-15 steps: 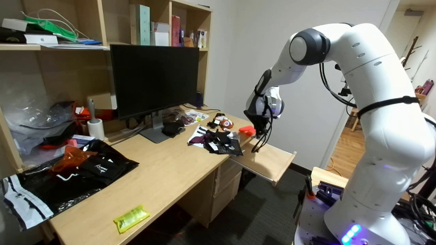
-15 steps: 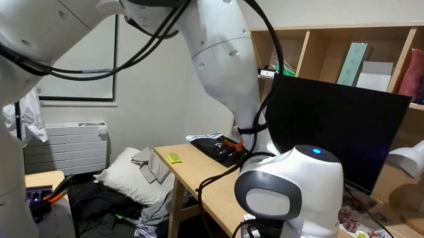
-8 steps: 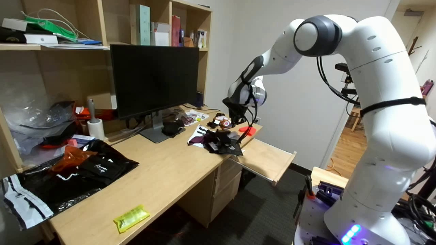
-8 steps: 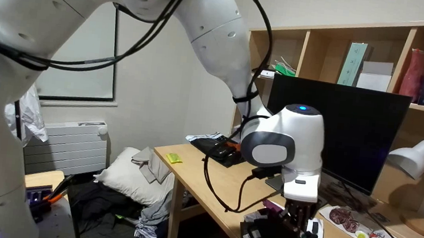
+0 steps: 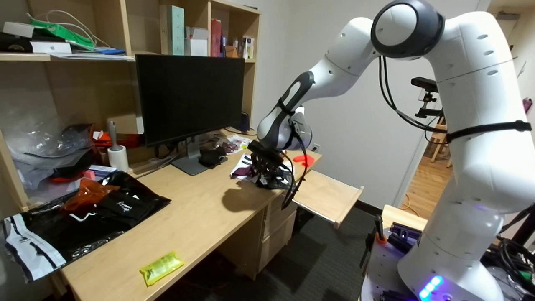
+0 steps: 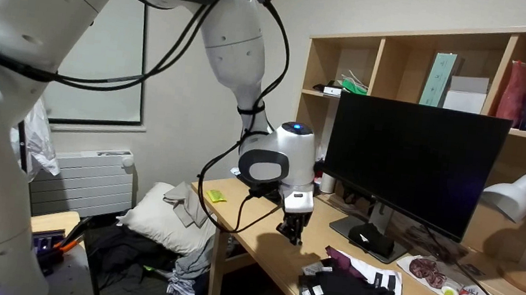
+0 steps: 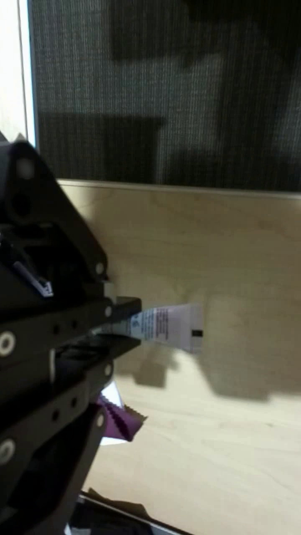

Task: Move the two tubes from the pullout table to the top of the desk

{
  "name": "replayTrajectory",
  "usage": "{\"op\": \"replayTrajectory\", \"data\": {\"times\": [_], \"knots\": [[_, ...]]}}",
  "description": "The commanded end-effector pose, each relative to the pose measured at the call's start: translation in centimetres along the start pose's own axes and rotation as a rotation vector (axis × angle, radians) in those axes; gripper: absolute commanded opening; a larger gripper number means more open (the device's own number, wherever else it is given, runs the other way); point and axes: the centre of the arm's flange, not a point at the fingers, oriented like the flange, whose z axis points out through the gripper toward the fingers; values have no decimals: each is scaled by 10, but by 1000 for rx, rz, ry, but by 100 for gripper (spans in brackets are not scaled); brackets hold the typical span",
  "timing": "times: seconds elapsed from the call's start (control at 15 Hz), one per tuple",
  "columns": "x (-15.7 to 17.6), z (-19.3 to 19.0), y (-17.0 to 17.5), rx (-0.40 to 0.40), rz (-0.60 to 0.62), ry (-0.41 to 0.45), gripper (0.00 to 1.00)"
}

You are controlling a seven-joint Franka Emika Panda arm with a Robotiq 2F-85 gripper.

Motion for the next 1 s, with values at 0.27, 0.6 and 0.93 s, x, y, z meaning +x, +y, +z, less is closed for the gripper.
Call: {"op": "replayTrajectory", "data": {"times": [0.27,0.6,0.93], "knots": [[4,-1,6,3,10,15,9],[-24,24,-12,43,-6,25,9],[-58,44,-54,95,-48,21,9]]}}
